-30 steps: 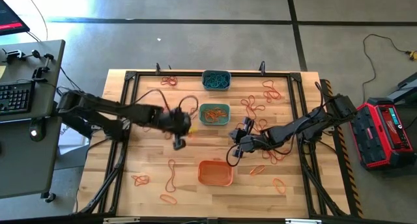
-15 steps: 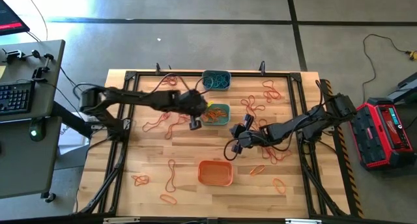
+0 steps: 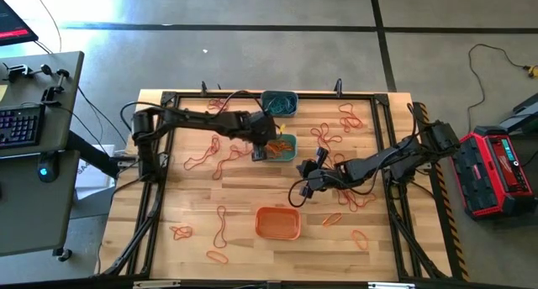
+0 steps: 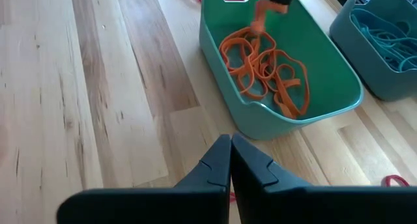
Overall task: Sort rubber bands into baskets
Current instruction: Put the orange rubber band into the green bin
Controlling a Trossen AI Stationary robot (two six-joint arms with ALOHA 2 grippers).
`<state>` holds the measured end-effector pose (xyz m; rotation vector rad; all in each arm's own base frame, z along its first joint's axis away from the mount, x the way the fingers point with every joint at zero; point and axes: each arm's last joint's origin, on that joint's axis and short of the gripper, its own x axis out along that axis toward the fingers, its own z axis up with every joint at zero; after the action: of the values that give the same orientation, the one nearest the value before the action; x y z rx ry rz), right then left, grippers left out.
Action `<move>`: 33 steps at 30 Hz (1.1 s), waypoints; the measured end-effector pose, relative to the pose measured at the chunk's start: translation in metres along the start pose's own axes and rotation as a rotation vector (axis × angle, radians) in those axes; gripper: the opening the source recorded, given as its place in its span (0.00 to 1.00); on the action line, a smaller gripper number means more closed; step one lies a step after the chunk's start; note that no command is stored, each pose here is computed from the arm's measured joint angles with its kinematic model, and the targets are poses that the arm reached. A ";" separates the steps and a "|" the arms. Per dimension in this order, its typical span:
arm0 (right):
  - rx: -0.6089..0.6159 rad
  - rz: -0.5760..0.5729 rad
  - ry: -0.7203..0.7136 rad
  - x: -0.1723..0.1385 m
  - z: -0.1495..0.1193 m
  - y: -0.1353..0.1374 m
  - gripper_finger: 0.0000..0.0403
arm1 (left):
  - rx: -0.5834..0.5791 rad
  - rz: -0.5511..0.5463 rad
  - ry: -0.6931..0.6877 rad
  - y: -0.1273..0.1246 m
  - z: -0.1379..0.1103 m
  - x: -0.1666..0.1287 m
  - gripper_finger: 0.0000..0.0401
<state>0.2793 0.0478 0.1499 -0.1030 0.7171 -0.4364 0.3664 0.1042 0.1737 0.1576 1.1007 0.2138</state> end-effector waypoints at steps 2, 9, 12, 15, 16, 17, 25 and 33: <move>0.000 0.000 0.000 0.000 0.000 0.000 0.00 | 0.011 -0.006 0.008 -0.003 0.000 0.001 0.01; 0.000 0.000 0.000 0.000 0.000 0.000 0.00 | 0.069 -0.016 -0.004 -0.011 0.003 0.000 0.03; 0.005 0.000 0.000 0.000 0.000 0.000 0.00 | 0.098 -0.038 0.000 -0.015 0.002 -0.001 0.07; 0.007 0.000 0.000 0.000 0.000 0.000 0.00 | 0.108 -0.063 0.001 -0.020 0.003 -0.001 0.11; 0.007 0.000 0.000 0.000 0.000 0.000 0.00 | 0.109 -0.067 0.004 -0.021 0.003 -0.002 0.13; 0.007 0.000 0.000 0.000 0.000 0.000 0.00 | 0.111 -0.070 0.007 -0.023 0.002 -0.002 0.15; 0.007 0.000 0.000 0.000 0.000 0.000 0.00 | 0.157 -0.082 -0.051 -0.040 0.011 -0.022 0.28; 0.008 0.000 -0.002 0.000 0.000 0.000 0.00 | 0.214 -0.178 -0.147 -0.066 0.010 -0.082 0.34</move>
<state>0.2794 0.0478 0.1500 -0.0957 0.7136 -0.4394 0.3461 0.0193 0.2338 0.2607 0.9835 -0.0747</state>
